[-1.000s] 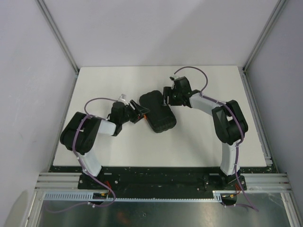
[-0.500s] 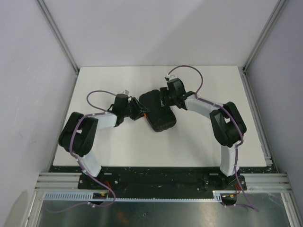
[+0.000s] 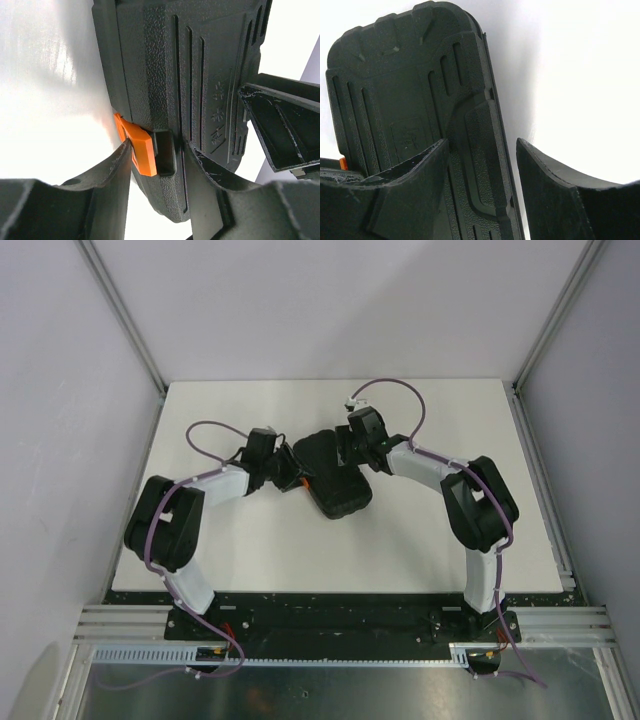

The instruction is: Pack the tool kit

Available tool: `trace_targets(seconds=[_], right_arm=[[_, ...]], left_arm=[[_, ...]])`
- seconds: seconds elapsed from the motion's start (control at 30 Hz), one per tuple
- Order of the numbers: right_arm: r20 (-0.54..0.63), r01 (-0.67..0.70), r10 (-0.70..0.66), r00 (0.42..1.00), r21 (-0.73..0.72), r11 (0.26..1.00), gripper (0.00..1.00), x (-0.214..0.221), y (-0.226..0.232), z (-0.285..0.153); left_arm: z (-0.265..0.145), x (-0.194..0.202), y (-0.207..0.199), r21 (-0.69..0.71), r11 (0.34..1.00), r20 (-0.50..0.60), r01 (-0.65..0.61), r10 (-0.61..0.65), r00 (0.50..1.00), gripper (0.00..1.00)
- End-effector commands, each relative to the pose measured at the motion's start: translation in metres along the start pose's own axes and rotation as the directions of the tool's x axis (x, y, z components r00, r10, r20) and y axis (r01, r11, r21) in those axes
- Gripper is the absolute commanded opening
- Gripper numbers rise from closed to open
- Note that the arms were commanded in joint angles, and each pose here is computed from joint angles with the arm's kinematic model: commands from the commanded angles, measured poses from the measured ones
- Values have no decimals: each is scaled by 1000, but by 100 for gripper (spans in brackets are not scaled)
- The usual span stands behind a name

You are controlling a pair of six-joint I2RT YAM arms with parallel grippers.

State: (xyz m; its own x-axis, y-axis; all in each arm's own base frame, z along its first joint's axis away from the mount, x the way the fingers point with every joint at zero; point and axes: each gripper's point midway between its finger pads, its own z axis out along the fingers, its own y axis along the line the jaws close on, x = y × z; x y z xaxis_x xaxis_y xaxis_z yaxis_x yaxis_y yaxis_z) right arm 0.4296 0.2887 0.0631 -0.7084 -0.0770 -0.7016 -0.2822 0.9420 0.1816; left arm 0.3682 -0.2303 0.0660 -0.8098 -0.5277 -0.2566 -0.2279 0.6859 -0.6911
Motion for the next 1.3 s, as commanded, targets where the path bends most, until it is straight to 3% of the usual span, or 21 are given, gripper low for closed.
trace_targets(seconds=[0.0, 0.6, 1.27], right_arm=[[-517, 89, -93, 851, -32, 996, 62, 181, 4, -4], [-515, 53, -54, 856, -16, 998, 61, 181, 3, -1], [-510, 35, -44, 859, -26, 999, 60, 179, 4, 2]], left_arm=[[-18, 8, -72, 210, 974, -22, -91, 98, 995, 0], [-31, 6, -93, 262, 964, -40, -50, 63, 997, 0], [-15, 11, -79, 140, 980, -72, -139, 151, 986, 0]])
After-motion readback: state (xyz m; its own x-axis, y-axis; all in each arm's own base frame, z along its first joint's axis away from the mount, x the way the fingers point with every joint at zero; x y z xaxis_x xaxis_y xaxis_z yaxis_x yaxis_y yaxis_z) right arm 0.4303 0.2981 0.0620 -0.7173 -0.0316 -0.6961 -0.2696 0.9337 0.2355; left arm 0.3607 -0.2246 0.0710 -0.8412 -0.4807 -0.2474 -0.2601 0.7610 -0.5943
